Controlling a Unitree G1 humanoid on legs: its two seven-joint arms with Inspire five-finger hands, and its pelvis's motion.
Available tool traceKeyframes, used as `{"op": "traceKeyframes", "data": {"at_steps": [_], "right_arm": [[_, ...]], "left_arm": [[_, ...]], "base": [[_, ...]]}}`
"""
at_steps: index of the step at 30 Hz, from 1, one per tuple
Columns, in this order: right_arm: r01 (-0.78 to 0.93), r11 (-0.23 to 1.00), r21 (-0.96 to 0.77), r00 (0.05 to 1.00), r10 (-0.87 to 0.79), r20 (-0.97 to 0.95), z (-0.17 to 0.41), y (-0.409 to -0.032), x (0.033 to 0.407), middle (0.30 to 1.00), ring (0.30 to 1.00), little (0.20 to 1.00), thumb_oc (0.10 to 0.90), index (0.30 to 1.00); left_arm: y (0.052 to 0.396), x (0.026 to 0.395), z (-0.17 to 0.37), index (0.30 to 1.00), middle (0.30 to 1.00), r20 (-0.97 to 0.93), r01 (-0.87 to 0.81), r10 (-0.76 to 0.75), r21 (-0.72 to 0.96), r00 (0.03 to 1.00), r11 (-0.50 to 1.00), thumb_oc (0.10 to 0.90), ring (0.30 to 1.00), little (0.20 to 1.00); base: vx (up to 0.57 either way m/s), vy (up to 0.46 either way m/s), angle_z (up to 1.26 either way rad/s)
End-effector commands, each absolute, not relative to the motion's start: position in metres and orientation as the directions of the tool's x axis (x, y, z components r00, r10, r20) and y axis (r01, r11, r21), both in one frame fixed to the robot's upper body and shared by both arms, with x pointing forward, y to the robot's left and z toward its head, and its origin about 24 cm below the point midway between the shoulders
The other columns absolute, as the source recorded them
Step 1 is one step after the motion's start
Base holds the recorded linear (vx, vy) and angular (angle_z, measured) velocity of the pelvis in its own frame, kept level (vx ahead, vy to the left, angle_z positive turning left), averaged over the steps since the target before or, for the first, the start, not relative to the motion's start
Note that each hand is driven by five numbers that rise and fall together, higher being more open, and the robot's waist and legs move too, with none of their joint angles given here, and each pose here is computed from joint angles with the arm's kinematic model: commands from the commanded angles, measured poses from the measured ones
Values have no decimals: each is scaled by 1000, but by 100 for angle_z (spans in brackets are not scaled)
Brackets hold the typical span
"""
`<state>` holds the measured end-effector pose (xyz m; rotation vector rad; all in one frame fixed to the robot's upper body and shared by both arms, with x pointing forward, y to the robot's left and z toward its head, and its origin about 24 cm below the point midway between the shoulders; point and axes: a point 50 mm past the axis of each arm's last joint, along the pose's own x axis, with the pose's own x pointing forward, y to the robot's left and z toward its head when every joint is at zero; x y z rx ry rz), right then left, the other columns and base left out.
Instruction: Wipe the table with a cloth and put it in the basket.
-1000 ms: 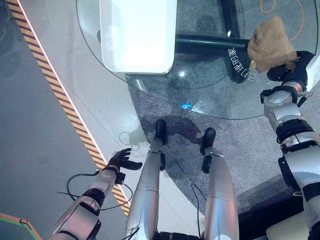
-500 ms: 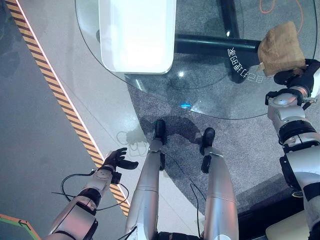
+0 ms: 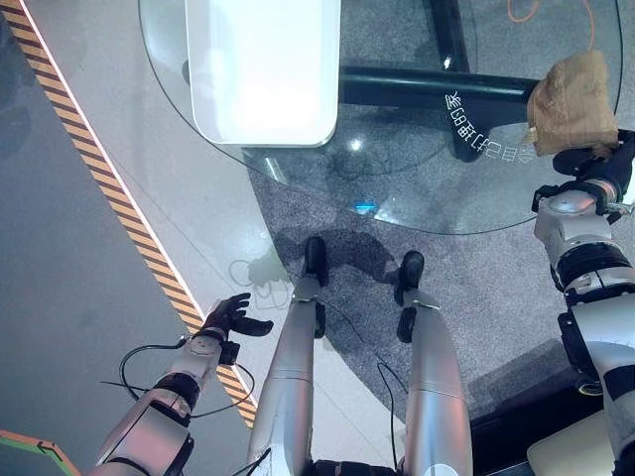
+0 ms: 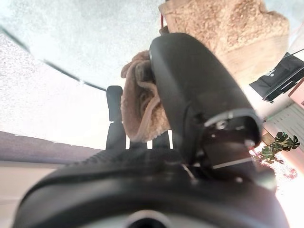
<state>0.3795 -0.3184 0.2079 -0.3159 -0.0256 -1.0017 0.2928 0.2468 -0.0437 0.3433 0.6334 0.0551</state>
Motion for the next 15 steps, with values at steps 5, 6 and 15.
{"op": "traceKeyframes", "data": {"at_steps": [5,6,15], "right_arm": [[880,364,-306,471,-761,447,259,-347,360,300,300,200,100,300],[864,393,-315,502,-720,479,267,-332,367,300,300,200,100,300],[758,491,-430,647,-484,589,293,-266,390,300,300,200,100,300]], "left_arm": [[272,263,-64,900,900,-648,-8,240,339,723,941,800,900,900],[269,265,-64,900,900,-647,-5,237,339,725,941,800,900,900],[260,268,-64,900,900,-640,13,218,336,737,942,800,900,900]], "base": [[-4,5,-2],[-14,8,-4],[-6,3,-2]]}}
